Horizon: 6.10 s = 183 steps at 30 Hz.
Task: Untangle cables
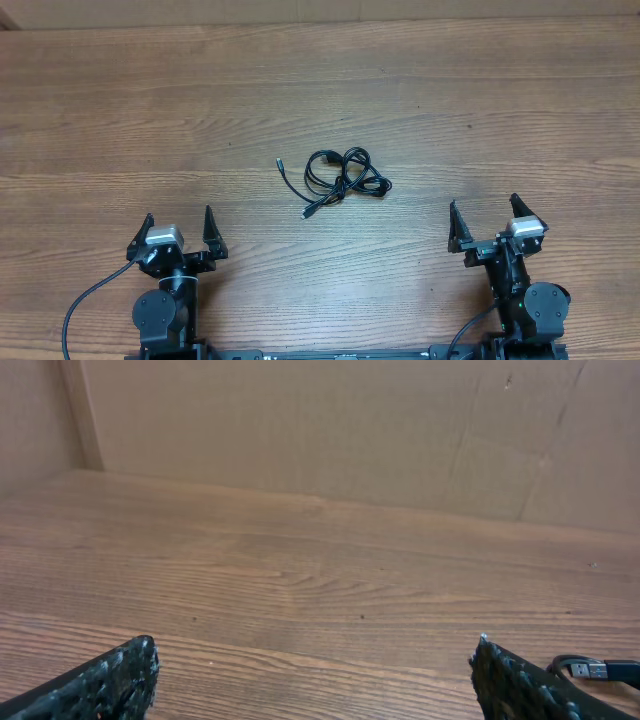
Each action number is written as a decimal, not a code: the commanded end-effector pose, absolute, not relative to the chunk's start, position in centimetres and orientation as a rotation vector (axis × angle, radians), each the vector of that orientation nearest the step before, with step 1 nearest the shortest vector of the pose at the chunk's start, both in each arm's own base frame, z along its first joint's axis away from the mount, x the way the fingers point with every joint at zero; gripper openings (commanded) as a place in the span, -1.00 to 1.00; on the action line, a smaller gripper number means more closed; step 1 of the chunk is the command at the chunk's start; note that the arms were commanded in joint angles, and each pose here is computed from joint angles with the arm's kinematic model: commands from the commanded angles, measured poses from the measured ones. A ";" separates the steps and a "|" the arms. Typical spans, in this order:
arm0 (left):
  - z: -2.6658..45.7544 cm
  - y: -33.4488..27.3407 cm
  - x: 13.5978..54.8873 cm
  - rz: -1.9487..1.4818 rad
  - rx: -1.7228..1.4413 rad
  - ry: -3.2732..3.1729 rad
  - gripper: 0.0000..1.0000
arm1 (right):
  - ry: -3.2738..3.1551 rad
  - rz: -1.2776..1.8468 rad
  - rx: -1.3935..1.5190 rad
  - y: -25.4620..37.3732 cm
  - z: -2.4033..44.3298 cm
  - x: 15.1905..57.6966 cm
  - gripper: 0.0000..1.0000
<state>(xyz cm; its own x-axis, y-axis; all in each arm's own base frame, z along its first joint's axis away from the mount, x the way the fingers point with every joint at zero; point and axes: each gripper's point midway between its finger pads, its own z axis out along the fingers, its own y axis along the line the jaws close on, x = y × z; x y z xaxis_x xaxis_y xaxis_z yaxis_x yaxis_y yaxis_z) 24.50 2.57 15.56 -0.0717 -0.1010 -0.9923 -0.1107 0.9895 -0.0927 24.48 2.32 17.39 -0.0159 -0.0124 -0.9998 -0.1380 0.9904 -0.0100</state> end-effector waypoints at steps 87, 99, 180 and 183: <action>15.9 0.8 24.5 -0.056 -0.062 1.642 0.99 | 1.580 0.094 -0.120 2.3 17.2 24.5 1.00; 18.0 0.5 23.7 -0.065 -0.049 1.670 0.99 | 1.580 0.094 -0.120 2.3 17.2 24.5 1.00; 8.8 -18.6 32.3 -0.346 0.389 2.860 1.00 | 1.580 0.094 -0.120 2.3 17.2 24.5 1.00; 8.1 -20.7 32.3 -0.372 0.370 2.850 1.00 | 1.580 0.094 -0.120 2.3 17.2 24.5 1.00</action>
<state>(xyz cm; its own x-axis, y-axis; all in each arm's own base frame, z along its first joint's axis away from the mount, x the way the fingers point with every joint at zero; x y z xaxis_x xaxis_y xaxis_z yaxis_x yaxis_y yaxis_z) 31.85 -19.44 8.16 -0.9290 0.2637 -0.2595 0.3234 0.9195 -0.2234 24.48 2.32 17.42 -0.0148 -0.0124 -0.9998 -0.1380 0.9904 -0.0102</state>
